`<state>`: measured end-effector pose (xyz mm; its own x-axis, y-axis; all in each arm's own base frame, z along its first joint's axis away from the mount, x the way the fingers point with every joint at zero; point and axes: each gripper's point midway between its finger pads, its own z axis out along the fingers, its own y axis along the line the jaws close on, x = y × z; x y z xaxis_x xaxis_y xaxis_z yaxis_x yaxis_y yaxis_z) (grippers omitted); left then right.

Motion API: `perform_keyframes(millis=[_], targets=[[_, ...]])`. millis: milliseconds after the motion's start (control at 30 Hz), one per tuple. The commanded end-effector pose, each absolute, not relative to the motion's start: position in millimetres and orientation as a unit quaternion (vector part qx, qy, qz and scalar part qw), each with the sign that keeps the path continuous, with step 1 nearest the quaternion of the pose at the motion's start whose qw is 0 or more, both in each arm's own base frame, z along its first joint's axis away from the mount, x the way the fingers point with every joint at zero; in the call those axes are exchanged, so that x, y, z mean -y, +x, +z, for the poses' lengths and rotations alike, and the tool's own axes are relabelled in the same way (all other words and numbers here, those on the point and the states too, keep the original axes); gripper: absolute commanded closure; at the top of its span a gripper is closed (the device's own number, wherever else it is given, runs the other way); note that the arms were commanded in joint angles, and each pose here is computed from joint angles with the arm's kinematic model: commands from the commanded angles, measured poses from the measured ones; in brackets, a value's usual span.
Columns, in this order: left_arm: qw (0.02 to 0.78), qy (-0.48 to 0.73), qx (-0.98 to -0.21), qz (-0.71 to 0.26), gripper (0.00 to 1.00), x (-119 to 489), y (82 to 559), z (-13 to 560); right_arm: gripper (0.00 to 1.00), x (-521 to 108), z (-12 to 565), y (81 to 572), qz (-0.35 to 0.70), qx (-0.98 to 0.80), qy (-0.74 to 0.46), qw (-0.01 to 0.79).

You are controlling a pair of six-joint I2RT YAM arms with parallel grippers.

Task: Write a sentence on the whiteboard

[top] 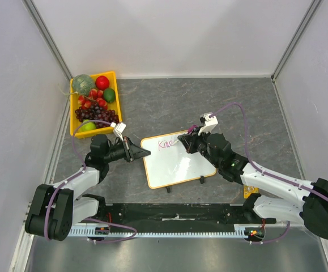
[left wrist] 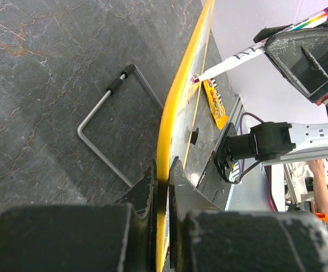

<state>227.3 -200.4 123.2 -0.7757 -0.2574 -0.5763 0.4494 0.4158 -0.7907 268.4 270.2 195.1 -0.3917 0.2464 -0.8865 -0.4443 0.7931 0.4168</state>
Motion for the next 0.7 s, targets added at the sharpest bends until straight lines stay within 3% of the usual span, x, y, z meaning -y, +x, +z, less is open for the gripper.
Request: perform_keyframes(millis=[0,667], targets=[[0.33,0.054,-0.804,-0.492,0.98,191.2,229.3,95.0,1.0,-260.6,192.8,270.1,0.298,-0.776,-0.054,0.553],[0.331,0.055,-0.803,-0.493,0.98,191.4,229.4,96.0,1.0,-263.1,246.6,280.1,0.321,-0.738,-0.031,0.593]])
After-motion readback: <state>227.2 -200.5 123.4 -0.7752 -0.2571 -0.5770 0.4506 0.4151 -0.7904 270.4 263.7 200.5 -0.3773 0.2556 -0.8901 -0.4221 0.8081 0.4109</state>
